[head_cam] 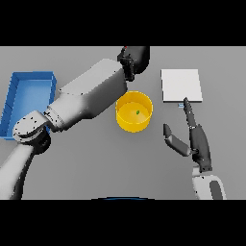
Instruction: Pick up the red beaker and tilt it to pour out 1 green nut into yellow bowl. Pick up the yellow bowl and place it on the metallic measuring scale.
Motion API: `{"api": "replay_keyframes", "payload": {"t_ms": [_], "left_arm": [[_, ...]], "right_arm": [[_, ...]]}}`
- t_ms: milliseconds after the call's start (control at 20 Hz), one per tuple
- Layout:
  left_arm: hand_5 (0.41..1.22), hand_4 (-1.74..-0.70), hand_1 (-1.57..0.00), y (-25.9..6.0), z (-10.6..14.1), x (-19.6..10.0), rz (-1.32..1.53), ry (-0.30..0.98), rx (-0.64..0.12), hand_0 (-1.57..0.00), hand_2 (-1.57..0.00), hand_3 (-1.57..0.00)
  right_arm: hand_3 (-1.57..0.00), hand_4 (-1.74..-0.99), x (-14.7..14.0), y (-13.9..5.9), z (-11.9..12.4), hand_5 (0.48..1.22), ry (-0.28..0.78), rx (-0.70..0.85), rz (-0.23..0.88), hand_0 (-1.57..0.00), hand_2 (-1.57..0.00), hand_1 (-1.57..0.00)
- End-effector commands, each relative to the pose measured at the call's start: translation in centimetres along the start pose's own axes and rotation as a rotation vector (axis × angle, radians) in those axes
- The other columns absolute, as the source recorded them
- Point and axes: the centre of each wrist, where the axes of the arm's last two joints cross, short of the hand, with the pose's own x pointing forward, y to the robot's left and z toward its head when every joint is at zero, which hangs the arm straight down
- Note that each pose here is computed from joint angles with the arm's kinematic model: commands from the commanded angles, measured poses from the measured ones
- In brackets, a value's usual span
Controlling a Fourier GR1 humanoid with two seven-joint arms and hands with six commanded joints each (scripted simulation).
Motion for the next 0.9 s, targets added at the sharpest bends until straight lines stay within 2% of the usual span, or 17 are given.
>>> {"api": "replay_keyframes", "payload": {"t_ms": [0,50,100,150,200,300,400,500,650,750,850], "left_arm": [[1.221,-1.73,-1.57,-0.2,0.2,-1.4,0.034,0.018,0.005,-1.57,-1.57,-1.57],[1.221,-1.73,-1.57,-0.5,0.6,-2.9,0.078,0.038,0.01,-1.57,-1.57,-1.57],[1.221,-1.73,-1.57,-0.9,0.9,-4.4,0.133,0.08,0.003,-1.57,-1.57,-1.26],[1.221,-1.73,-1.57,-1.0,1.3,-5.7,0.163,0.115,-0.002,-1.57,-1.57,-1.02],[1.221,-1.73,-1.57,-1.7,1.8,-7.2,0.226,0.139,0.027,-1.57,-1.57,-1.13],[1.221,-1.73,-1.57,-3.2,2.7,-9.7,0.393,0.196,0.001,-1.57,-1.57,-1.29],[1.221,-1.73,-1.57,-5.0,4.4,-13.0,0.586,0.303,-0.002,-1.57,-1.57,-1.39],[1.221,-1.74,-1.57,-7.6,5.7,-14.7,0.768,0.409,-0.004,-1.57,-1.57,-1.43],[1.221,-1.74,-1.57,-12.7,8.0,-16.0,1.028,0.574,-0.003,-1.57,-1.57,-1.45],[1.221,-1.74,-1.57,-16.8,9.3,-15.4,1.188,0.688,0.011,-1.57,-1.57,-1.45],[1.221,-1.74,-1.57,-20.9,11.0,-14.4,1.328,0.81,-0.005,-1.57,-1.57,-1.42]], "right_arm": [[0.0,-1.03,-0.1,0.0,0.2,0.682,-0.001,0.004,0.01,0.0,0.0,0.0],[0.0,-1.023,0.0,-0.1,0.2,0.682,-0.004,-0.001,0.013,0.0,0.0,0.0],[0.0,-1.024,-0.2,-0.2,0.0,0.681,0.005,-0.001,0.013,0.0,0.0,0.0],[0.0,-1.028,0.0,-0.2,0.0,0.68,-0.001,0.003,0.013,0.0,0.0,0.0],[0.0,-1.018,0.1,0.0,0.2,0.68,-0.008,0.005,0.014,0.0,0.0,0.0],[0.0,-1.001,0.1,-0.1,0.2,0.683,-0.013,0.001,0.0,0.0,0.0,0.0],[0.0,-0.996,0.1,0.3,-0.2,0.675,-0.008,0.001,0.001,0.0,0.0,0.0],[0.0,-0.999,0.1,0.2,-0.1,0.665,-0.017,-0.002,0.001,0.0,0.0,0.0],[0.0,-1.004,0.1,0.6,-0.5,0.668,-0.001,0.004,-0.038,0.0,0.0,0.0],[0.0,-0.996,0.2,0.6,-0.5,0.664,-0.017,0.01,-0.052,0.0,0.0,0.0],[0.0,-1.023,0.3,0.3,-0.6,0.654,-0.011,0.009,-0.047,0.0,0.0,0.0]]}}
